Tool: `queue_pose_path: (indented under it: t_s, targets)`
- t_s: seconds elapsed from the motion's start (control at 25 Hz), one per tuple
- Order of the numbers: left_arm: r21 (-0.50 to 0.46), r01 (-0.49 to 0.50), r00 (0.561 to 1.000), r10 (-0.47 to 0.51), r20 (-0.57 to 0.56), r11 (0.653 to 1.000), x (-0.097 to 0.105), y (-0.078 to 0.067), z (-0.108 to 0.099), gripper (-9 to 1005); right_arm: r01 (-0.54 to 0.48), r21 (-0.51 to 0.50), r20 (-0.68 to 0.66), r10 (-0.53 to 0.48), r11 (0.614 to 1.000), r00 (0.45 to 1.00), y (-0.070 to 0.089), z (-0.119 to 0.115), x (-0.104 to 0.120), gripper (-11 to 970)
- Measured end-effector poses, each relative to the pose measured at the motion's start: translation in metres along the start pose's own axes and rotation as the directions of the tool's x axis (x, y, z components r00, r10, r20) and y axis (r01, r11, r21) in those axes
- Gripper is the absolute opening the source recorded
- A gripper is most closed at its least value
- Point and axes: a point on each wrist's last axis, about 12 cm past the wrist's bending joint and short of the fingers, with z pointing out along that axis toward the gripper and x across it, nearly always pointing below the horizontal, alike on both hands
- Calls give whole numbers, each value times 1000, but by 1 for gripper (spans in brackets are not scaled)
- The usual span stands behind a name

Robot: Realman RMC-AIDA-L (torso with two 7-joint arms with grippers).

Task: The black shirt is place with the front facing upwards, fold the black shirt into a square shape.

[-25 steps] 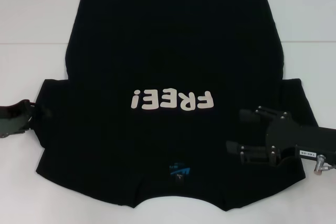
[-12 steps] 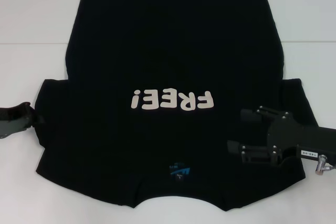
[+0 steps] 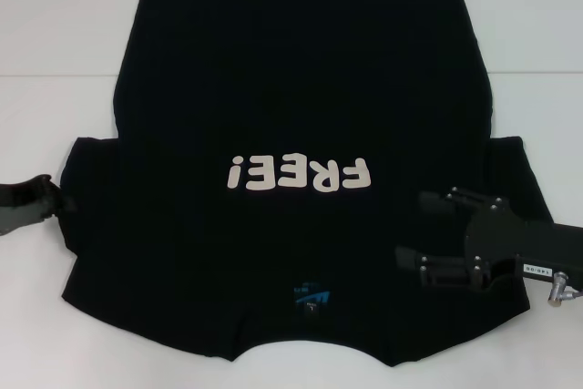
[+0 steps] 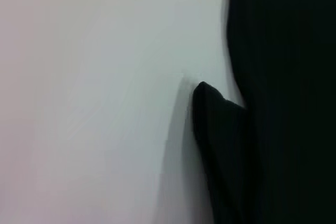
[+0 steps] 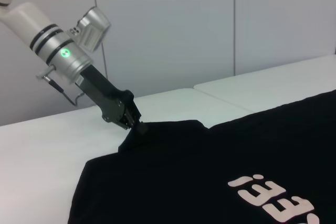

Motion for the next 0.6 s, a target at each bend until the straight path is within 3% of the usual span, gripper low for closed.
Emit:
queue_pose_path:
  t_s: [0.6]
  targets:
    - [-29, -61, 997, 62, 35, 998, -26, 1, -24, 20, 46, -31, -51, -48, 998, 998, 4, -1, 7, 926]
